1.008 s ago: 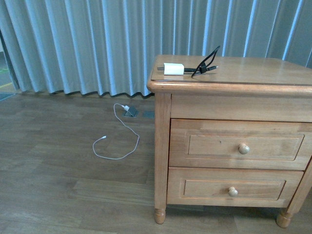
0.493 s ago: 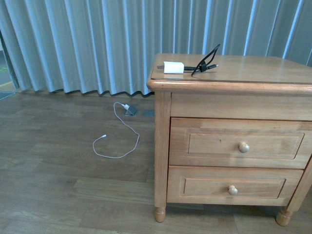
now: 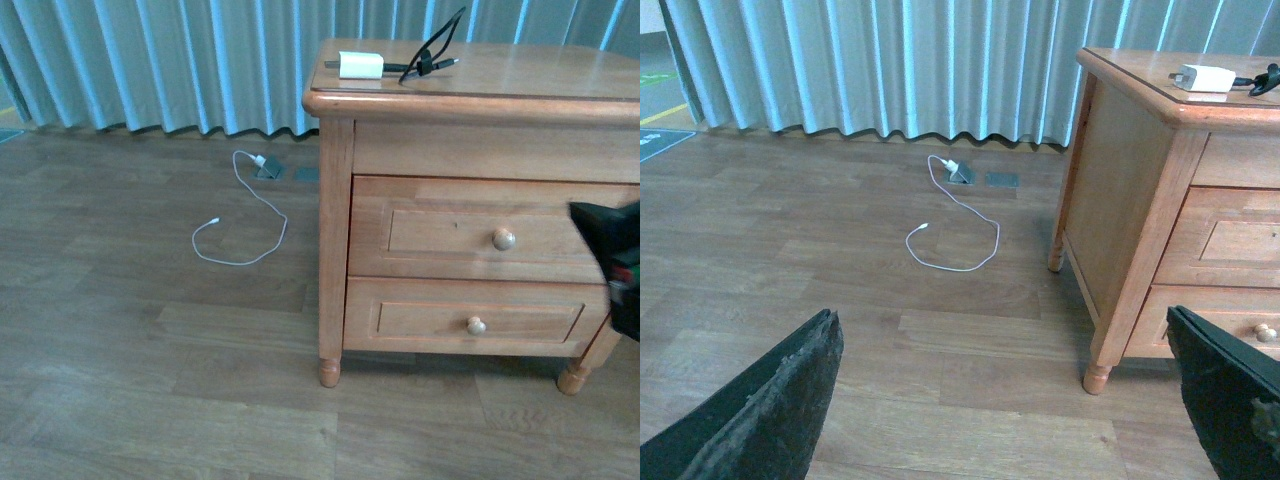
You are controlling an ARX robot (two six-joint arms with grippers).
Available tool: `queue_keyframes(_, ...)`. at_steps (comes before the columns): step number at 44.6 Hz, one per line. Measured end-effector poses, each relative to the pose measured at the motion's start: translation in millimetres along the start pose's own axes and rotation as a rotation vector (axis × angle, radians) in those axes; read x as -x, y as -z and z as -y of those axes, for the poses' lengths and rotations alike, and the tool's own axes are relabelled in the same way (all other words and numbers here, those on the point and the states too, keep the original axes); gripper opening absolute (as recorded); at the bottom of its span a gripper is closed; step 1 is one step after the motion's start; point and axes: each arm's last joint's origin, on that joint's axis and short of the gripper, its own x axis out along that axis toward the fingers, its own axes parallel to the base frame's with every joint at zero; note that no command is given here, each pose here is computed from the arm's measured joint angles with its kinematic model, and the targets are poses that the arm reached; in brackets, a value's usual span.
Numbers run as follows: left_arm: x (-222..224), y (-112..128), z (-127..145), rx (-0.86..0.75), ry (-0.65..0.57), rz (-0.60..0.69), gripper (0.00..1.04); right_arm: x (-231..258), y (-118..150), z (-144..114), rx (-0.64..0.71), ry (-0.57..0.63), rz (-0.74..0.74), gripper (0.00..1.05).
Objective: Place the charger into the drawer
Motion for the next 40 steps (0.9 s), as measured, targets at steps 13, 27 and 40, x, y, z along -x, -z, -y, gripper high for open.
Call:
queue_keyframes(13, 0.0, 0.0, 0.0, 0.000, 0.000, 0.000, 0.99, -85.7, 33.9, -23.8, 0.084, 0.028, 0.005, 0.96)
queue_keyframes(27, 0.0, 0.0, 0.0, 0.000, 0.000, 0.000, 0.99, -146.6, 74.0, -29.0, 0.098, 0.065, -0.031, 0.96)
queue_keyframes(40, 0.0, 0.0, 0.0, 0.000, 0.000, 0.000, 0.99, -188.2, 92.6, -18.5, 0.083, 0.112, -0.046, 0.96)
